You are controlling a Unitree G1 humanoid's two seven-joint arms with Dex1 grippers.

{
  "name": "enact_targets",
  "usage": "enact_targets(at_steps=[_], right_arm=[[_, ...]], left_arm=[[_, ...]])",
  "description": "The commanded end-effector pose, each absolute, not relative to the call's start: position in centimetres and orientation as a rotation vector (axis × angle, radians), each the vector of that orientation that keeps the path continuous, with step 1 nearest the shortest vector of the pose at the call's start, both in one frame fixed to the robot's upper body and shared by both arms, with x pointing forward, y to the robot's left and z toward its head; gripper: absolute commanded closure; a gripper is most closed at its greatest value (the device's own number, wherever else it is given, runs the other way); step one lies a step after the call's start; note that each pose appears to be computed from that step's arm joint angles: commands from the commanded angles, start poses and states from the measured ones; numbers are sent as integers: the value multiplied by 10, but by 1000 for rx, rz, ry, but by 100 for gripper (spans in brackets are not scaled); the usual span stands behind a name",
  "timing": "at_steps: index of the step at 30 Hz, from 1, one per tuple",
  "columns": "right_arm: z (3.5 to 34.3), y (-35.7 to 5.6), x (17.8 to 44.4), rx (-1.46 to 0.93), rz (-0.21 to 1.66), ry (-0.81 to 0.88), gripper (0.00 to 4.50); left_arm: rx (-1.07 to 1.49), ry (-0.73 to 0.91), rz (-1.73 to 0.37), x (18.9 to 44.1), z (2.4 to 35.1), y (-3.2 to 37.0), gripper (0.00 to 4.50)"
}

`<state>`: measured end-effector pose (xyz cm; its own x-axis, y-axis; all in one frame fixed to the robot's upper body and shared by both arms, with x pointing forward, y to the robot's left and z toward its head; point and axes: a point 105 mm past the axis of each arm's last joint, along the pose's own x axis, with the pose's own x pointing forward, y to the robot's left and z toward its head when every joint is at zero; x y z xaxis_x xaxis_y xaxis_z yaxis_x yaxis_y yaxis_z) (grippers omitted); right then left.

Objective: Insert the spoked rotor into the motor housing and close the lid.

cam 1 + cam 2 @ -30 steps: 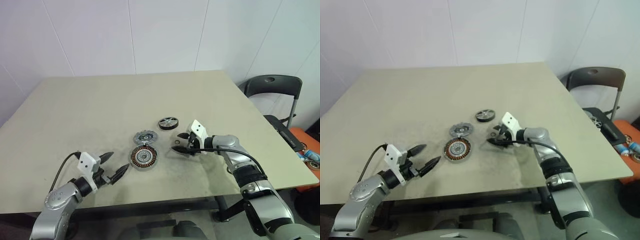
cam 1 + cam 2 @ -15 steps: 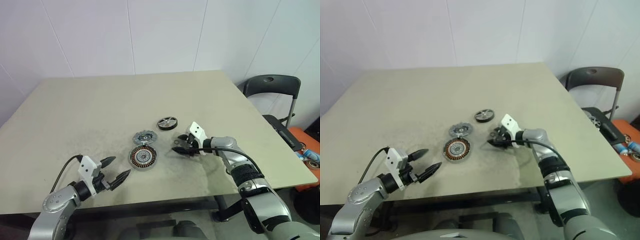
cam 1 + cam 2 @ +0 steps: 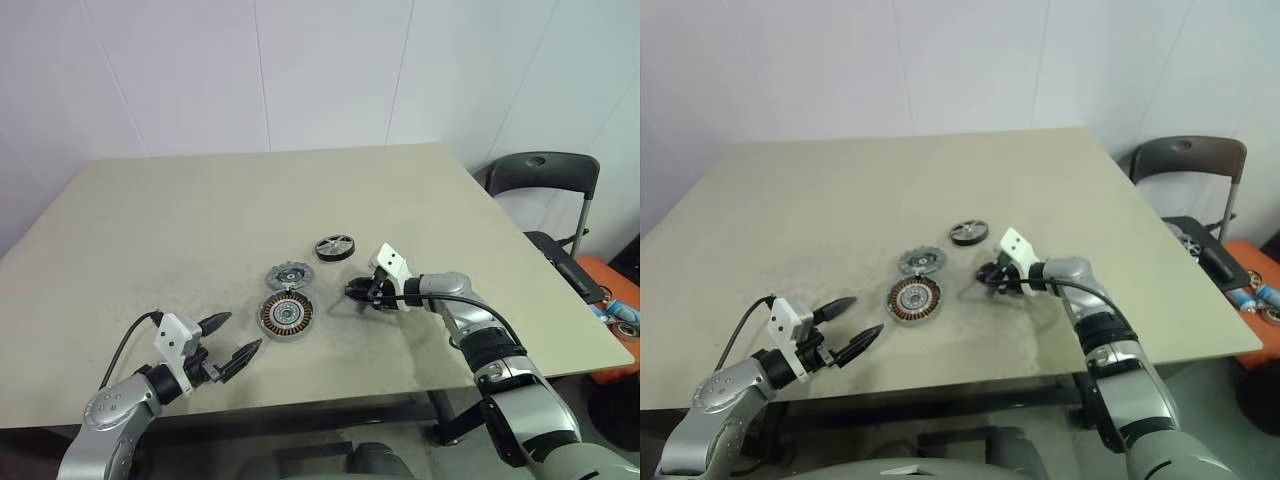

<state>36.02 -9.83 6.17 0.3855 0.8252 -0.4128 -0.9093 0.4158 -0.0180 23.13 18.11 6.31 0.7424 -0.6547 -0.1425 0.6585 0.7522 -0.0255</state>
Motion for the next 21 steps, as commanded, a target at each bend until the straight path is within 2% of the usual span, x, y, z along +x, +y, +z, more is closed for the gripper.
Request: enact_targets(at_steps=[1,10,21], right_arm=[[100,-73,348,-266,1262,270,385],[120,-24,323,-283,1412,302,385],[105,6,321,-271,1428,342,385]], left_arm=[[51,117,-732,232,69,183,0],[59,108,-754,229,69,180,0],[52,111,-769,226,68,176,0]])
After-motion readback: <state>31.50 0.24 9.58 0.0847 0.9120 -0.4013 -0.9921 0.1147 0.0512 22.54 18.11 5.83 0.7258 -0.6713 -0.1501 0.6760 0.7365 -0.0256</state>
